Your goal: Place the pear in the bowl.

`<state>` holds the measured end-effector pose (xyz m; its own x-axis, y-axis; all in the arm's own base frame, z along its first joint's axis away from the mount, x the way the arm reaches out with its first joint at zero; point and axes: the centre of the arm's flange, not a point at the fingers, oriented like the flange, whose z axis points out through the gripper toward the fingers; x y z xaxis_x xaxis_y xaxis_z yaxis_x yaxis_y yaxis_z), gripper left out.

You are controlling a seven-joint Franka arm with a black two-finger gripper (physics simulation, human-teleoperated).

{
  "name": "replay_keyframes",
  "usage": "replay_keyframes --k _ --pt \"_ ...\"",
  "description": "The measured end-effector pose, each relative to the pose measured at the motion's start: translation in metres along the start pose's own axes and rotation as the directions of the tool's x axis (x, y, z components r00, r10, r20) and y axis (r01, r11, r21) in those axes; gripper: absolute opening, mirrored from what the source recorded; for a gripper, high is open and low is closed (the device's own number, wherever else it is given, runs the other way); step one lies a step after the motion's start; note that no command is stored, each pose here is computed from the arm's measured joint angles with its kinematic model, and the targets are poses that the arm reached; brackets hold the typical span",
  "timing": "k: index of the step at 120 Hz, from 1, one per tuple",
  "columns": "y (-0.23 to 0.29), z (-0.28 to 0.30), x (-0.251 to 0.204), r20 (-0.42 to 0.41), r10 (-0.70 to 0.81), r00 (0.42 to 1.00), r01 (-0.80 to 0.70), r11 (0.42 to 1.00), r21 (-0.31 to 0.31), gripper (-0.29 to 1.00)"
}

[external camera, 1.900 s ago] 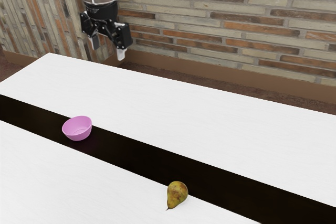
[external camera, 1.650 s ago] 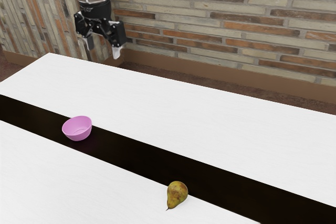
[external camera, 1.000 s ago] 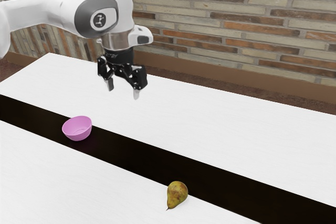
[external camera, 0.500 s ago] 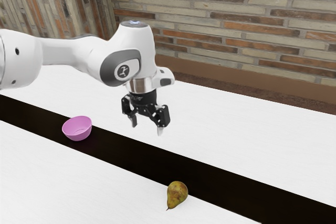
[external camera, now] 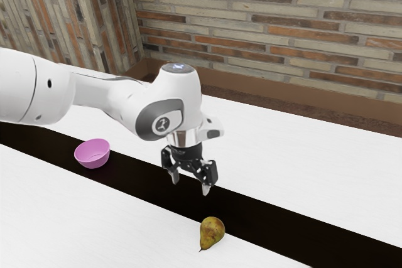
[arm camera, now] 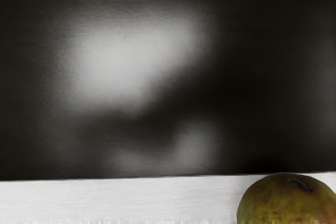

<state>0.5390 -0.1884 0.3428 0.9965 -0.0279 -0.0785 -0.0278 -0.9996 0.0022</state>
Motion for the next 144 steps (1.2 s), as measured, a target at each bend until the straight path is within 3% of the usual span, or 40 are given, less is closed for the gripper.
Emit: replay_keyframes --k 71,144 --pt "0.051 0.047 -0.065 -0.048 0.080 0.996 -0.082 0.996 -0.043 0.70" --pt "0.062 0.079 -0.051 -0.092 0.061 0.994 -0.070 0.992 -0.100 0.70"
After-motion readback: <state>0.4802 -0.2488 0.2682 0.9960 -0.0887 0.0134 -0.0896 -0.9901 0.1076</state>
